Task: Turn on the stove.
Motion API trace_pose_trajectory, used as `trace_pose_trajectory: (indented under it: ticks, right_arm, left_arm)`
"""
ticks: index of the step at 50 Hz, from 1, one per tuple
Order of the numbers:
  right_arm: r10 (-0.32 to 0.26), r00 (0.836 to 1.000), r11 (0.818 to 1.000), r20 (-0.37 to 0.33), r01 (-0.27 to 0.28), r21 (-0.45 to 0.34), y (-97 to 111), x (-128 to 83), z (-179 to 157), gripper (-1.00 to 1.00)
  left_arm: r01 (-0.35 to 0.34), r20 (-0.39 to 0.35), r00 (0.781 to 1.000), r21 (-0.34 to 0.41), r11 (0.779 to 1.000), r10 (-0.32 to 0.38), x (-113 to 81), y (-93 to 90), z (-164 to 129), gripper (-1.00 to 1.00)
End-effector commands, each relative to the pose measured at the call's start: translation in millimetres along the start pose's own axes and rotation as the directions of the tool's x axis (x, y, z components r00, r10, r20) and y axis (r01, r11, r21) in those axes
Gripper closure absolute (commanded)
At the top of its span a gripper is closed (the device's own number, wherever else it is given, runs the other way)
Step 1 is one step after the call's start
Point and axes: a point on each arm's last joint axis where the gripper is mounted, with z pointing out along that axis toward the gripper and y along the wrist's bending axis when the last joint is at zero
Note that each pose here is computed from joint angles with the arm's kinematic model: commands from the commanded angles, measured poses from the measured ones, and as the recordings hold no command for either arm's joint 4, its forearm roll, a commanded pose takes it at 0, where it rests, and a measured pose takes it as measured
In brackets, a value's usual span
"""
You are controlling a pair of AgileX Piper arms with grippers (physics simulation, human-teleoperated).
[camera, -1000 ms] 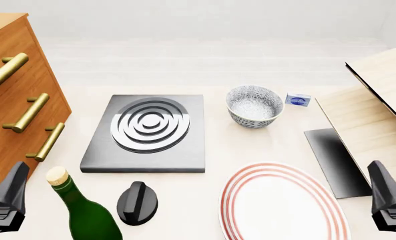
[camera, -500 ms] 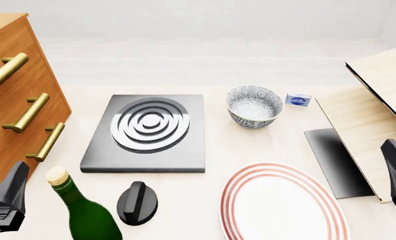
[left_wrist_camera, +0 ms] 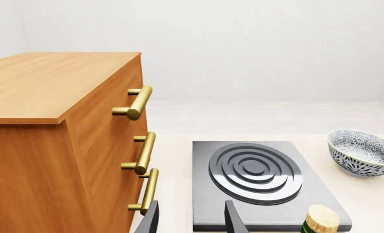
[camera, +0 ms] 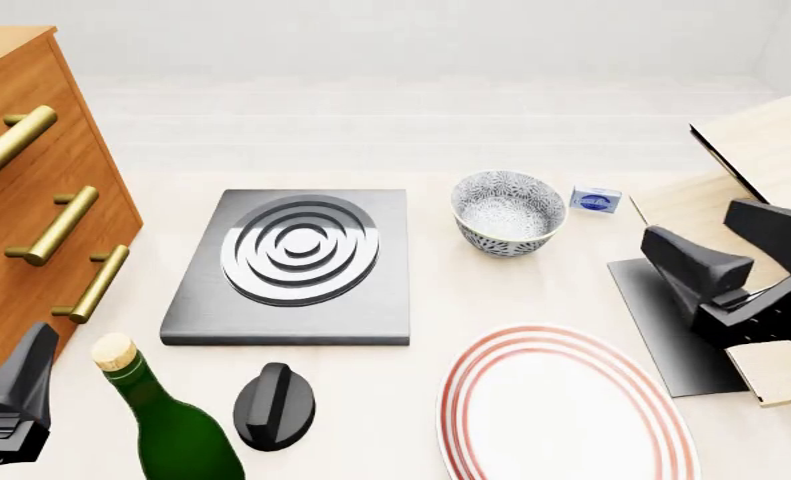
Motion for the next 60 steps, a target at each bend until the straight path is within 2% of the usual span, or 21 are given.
trace_pose_trajectory:
  ticks: [1,9,14,21,23,30,41,46,54,60]
  right_arm:
    - [-0.026,0.998,0.994,-0.054,0.020,-0.107,15.6,-2.7,31.4,-1.00]
    - [-0.070,0.992,0.981,-0.105,0.049,-0.190,32.7,7.7,56.7,-1.00]
    - [-0.104,0.983,0.959,-0.149,0.060,-0.276,53.0,17.6,72.4,-1.00]
    - [-0.105,0.982,0.955,-0.157,0.056,-0.293,59.6,15.4,82.6,-1.00]
    - [-0.088,0.982,0.952,-0.166,0.034,-0.303,64.0,16.3,86.2,-1.00]
    - [-0.137,0.970,0.934,-0.199,0.060,-0.352,80.4,24.7,103.6,-1.00]
    - [-0.181,0.954,0.909,-0.239,0.070,-0.410,104.0,28.7,123.7,-1.00]
    - [-0.190,0.951,0.904,-0.245,0.072,-0.422,110.3,27.6,129.8,-1.00]
    - [-0.183,0.944,0.889,-0.274,0.040,-0.456,130.2,36.9,140.2,-1.00]
    - [-0.200,0.939,0.885,-0.280,0.050,-0.463,135.8,41.9,148.3,-1.00]
  left_arm:
    - [0.000,0.000,1.000,0.000,1.000,0.000,0.0,0.0,0.0,-1.00]
    - [0.000,0.000,1.000,0.000,1.000,0.000,0.0,0.0,0.0,-1.00]
    - [0.000,0.000,1.000,0.000,1.000,0.000,0.0,0.0,0.0,-1.00]
    - [0.000,0.000,1.000,0.000,1.000,0.000,0.0,0.0,0.0,-1.00]
    - [0.000,0.000,1.000,0.000,1.000,0.000,0.0,0.0,0.0,-1.00]
    - [0.000,0.000,1.000,0.000,1.000,0.000,0.0,0.0,0.0,-1.00]
    - [0.000,0.000,1.000,0.000,1.000,0.000,0.0,0.0,0.0,-1.00]
    - [0.000,0.000,1.000,0.000,1.000,0.000,0.0,0.0,0.0,-1.00]
    - [0.000,0.000,1.000,0.000,1.000,0.000,0.0,0.0,0.0,-1.00]
    - [0.000,0.000,1.000,0.000,1.000,0.000,0.0,0.0,0.0,-1.00]
